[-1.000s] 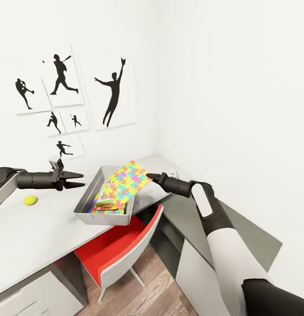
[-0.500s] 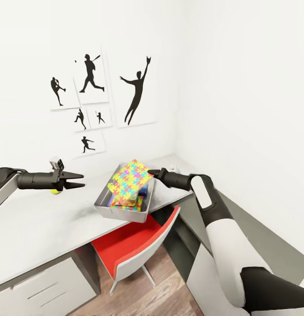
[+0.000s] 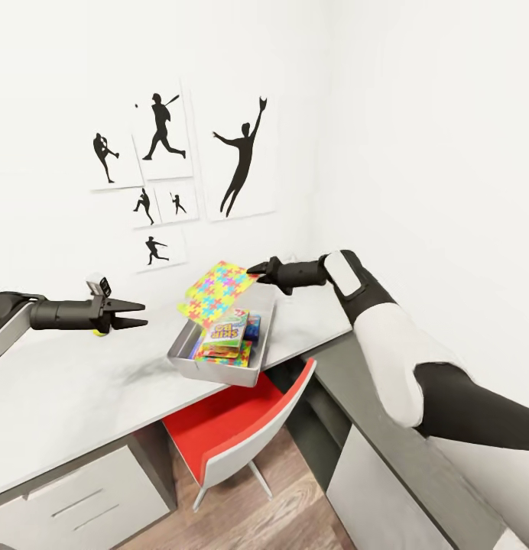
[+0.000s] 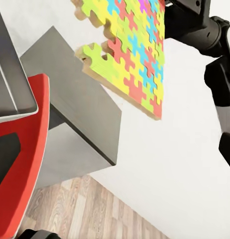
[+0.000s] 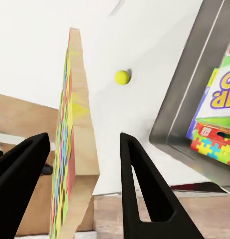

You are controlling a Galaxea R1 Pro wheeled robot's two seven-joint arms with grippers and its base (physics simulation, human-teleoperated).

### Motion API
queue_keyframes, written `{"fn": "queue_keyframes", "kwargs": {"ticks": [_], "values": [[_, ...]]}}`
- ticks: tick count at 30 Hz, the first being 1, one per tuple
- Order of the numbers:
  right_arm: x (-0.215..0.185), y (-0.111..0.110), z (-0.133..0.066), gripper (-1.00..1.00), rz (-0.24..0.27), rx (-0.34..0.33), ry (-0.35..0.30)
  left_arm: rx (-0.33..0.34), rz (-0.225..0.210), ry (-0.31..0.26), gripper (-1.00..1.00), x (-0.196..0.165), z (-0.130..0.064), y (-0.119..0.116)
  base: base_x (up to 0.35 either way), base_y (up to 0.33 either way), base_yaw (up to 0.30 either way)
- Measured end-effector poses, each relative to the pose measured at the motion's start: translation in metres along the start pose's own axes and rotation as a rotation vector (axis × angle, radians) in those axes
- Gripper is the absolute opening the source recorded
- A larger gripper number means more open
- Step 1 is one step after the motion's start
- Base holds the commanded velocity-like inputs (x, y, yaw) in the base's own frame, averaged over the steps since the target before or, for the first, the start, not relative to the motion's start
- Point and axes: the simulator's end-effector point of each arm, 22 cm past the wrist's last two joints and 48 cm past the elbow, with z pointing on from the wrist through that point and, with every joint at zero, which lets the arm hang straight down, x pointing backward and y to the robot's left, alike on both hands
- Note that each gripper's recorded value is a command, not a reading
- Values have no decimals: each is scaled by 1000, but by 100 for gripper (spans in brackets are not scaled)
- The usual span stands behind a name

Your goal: Put all the toys in the child's room - the three board games (two on the bed and one on the table), the two jigsaw puzzles on the table, and the tennis ball on the table - inside the toy box on the table in the child's room.

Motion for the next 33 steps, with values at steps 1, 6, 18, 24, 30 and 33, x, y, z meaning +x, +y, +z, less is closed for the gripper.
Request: {"fn": "queue_keyframes", "kwargs": {"ticks": [1, 6, 18, 24, 30, 33], "values": [[0, 0, 2, -100, 15, 8, 20, 1, 0, 0, 100, 0, 0, 0, 43, 0, 0], [2, -9, 2, -100, 61, 36, 60, 1, 0, -2, 100, 0, 0, -1, 122, 0, 0], [4, -14, 2, -100, 78, 43, 70, 4, -2, 2, 100, 1, 3, 0, 116, -8, 0], [4, -15, 1, -100, 75, 47, 70, 10, -1, 4, 100, 1, 6, -1, 191, -76, 0], [8, -15, 4, -100, 69, 53, 80, 9, -3, 2, 100, 1, 5, -1, 53, -14, 0], [8, -15, 4, -100, 66, 57, 82, 8, -3, 2, 100, 1, 4, 0, 48, -2, 0]]}}
